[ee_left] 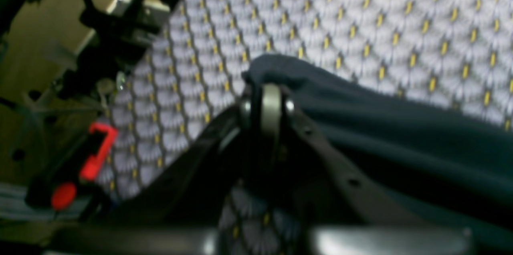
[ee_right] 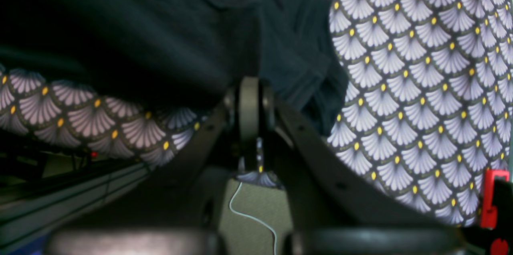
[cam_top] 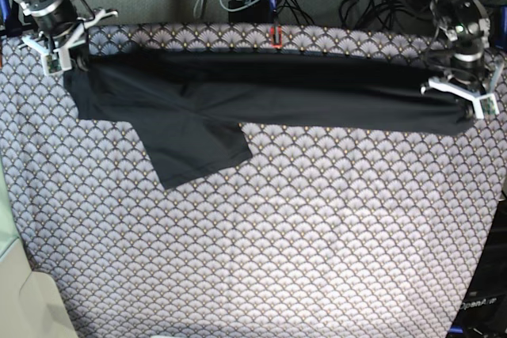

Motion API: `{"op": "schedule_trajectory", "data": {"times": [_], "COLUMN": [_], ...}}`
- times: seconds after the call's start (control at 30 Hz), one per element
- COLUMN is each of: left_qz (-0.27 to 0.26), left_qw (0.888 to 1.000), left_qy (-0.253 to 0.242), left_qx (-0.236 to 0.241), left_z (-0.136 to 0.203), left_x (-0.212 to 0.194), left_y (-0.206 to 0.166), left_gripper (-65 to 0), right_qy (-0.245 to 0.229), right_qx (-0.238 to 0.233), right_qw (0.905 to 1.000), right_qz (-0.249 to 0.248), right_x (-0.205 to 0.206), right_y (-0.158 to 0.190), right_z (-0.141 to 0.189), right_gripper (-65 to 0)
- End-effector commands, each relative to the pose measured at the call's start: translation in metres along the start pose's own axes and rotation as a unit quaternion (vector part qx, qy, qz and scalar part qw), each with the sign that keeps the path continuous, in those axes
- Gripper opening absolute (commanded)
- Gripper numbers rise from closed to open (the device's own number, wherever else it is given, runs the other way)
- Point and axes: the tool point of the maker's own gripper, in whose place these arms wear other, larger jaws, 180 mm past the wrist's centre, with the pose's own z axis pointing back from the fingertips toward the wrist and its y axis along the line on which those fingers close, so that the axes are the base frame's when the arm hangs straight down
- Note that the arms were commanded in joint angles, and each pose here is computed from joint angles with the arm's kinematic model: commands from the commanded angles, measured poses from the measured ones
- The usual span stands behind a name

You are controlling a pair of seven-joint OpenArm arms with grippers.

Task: Fold the T-shirt properly
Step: 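Drag the folded strip toward the robot with both grippers, then open both grippers and release the strip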

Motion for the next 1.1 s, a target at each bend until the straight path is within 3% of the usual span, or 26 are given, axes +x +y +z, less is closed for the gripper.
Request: {"op": "schedule_trajectory", "data": {"times": [0.0, 0.2, 0.4, 0.53, 1.07], "left_qz": [0.0, -0.003, 0.002, 0.004, 0.005], "left_qw": [1.0, 1.0, 1.0, 0.999, 0.998], "left_qy": [-0.023, -0.011, 0.028, 0.052, 0.056], "left_qx": [0.004, 0.003, 0.001, 0.0, 0.0], "left_z": [0.001, 0.005, -0.001, -0.004, -0.004], "left_x": [0.012, 0.002, -0.029, -0.047, -0.05], "left_y": [0.002, 0.002, 0.002, 0.002, 0.002], "left_gripper": [-65.0, -65.0, -65.0, -65.0, -65.0], "right_qy": [-0.013, -0.007, 0.015, -0.005, 0.022], "right_qx": [-0.013, -0.037, -0.031, -0.028, -0.021], "right_qw": [0.9998, 0.9993, 0.9994, 0.9995, 0.9987], "right_qz": [0.005, 0.002, -0.007, -0.011, -0.041], "right_x": [0.007, 0.001, -0.017, -0.013, -0.044], "right_y": [-0.01, -0.029, -0.033, -0.03, -0.033], "right_z": [0.006, 0.01, 0.005, 0.005, -0.005], "right_gripper": [-65.0, -65.0, -65.0, -65.0, -65.0]}}
